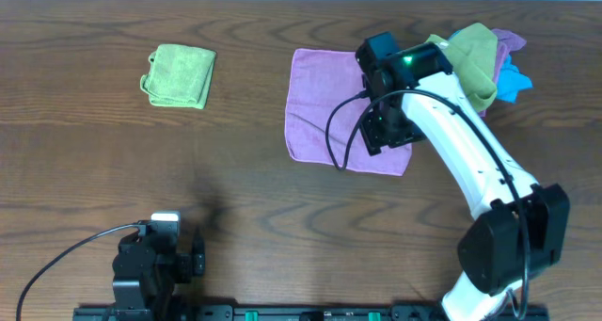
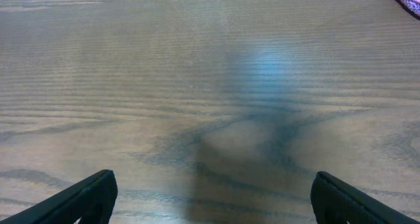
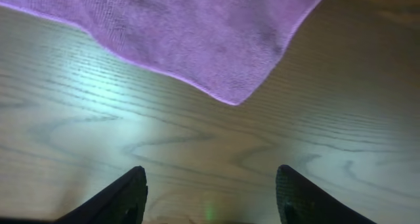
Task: Fold the cloth
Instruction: 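Drag the pink cloth down and spread it flat with the right gripper, then release the pink cloth and move the left gripper to its left edge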
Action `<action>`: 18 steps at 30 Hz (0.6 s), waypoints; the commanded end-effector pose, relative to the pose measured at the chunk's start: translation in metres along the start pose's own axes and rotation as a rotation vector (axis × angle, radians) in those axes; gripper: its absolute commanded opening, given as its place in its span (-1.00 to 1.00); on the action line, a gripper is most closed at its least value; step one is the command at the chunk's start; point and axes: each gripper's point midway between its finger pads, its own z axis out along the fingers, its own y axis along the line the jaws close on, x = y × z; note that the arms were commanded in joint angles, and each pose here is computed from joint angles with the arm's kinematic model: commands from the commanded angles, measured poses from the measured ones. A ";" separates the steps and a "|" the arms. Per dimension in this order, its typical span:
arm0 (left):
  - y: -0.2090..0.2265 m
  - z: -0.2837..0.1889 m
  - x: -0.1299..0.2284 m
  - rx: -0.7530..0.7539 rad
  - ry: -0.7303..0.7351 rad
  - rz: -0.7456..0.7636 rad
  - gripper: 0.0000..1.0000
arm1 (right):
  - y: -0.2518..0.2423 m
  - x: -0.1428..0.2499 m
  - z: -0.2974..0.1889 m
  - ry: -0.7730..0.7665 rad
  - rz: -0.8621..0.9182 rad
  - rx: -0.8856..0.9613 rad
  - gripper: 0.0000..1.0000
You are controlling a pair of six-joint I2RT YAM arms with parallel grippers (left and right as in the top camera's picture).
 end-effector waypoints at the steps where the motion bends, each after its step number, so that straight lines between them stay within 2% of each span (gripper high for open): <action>1: 0.002 0.007 0.007 -0.015 0.014 0.024 0.91 | -0.001 -0.009 -0.020 -0.104 0.052 -0.014 0.27; 7: -0.014 0.006 -0.015 0.078 -0.075 -0.025 0.91 | 0.016 -0.037 -0.061 -0.337 -0.067 -0.184 0.27; 12: -0.047 -0.013 -0.037 0.296 -0.119 -0.134 0.91 | 0.009 -0.028 -0.055 -0.330 -0.093 -0.281 0.24; 18: -0.061 -0.036 -0.054 0.399 0.012 -0.203 0.91 | 0.005 -0.005 -0.021 -0.349 -0.055 -0.413 0.21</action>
